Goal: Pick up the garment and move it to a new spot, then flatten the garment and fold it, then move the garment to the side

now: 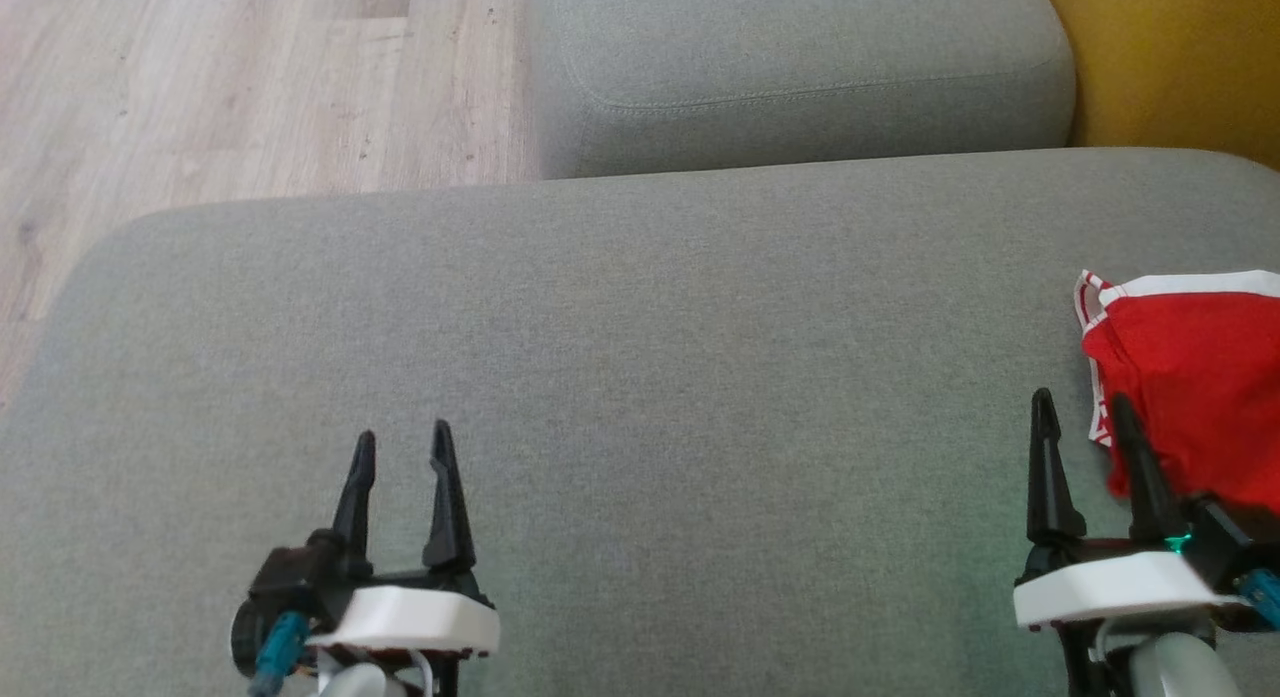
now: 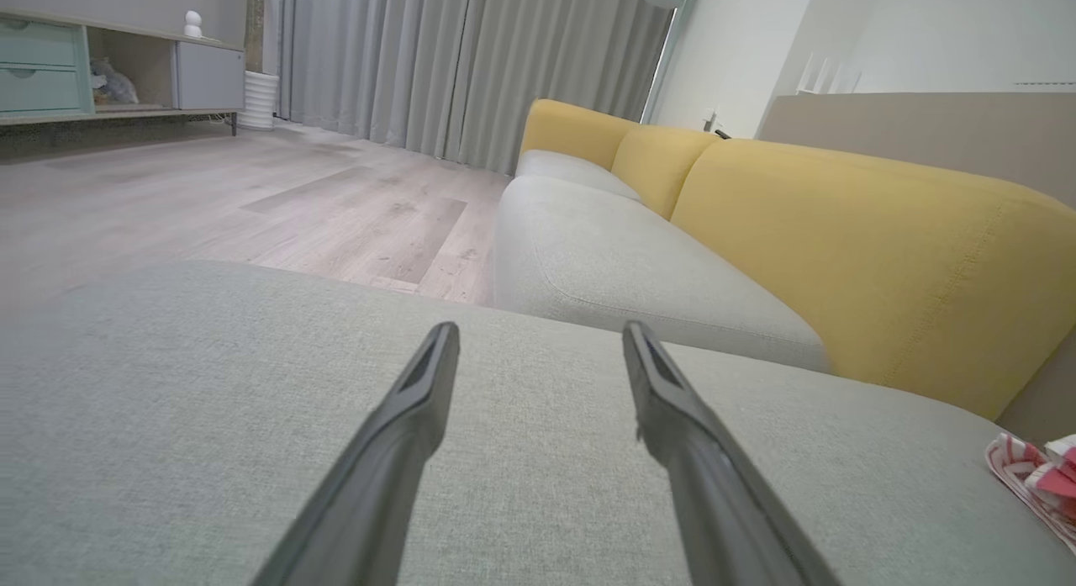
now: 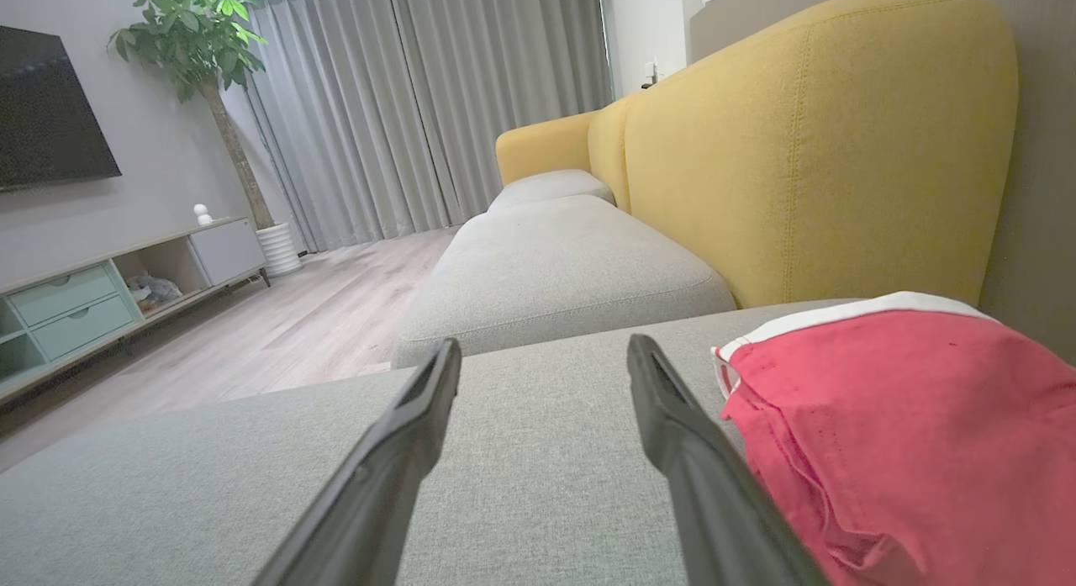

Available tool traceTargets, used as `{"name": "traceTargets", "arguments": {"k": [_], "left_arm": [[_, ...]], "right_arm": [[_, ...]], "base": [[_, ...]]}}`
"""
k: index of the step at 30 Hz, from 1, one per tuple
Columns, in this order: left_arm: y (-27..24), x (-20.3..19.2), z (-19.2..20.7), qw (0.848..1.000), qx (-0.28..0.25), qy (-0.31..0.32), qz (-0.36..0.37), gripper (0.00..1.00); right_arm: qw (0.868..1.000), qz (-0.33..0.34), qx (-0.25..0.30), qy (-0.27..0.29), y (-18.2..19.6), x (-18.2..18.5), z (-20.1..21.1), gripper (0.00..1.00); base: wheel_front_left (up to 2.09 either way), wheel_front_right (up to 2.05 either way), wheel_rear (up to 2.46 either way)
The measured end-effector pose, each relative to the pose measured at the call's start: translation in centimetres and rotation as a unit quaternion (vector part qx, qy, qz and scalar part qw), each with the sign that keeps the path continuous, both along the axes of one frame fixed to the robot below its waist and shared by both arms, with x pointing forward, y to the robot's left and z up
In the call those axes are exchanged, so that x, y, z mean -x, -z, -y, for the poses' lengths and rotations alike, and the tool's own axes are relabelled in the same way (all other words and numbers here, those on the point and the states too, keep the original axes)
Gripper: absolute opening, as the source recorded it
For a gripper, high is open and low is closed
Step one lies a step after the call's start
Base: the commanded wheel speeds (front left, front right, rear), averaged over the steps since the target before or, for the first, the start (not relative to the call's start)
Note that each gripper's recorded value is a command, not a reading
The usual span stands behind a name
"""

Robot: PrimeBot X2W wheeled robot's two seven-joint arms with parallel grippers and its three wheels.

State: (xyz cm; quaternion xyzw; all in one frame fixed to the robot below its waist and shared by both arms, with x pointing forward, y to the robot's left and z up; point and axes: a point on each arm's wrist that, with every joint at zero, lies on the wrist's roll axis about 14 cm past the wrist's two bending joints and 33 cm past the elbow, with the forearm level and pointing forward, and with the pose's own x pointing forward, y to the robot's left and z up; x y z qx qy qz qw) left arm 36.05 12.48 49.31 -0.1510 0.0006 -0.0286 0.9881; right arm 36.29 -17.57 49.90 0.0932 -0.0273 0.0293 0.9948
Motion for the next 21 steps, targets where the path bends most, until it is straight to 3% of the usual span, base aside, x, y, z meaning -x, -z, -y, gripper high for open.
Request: {"name": "traceTargets", "arguments": {"k": [21], "left_arm": [[0.29,-0.04,-0.50,1.000,0.016,-0.008,-0.007,1.00]], "right_arm": [[1.000,0.002,0.001,-0.001,-0.06,0.07,-0.06,1.00]], "base": [[0.00,0.00,0.00]]}}
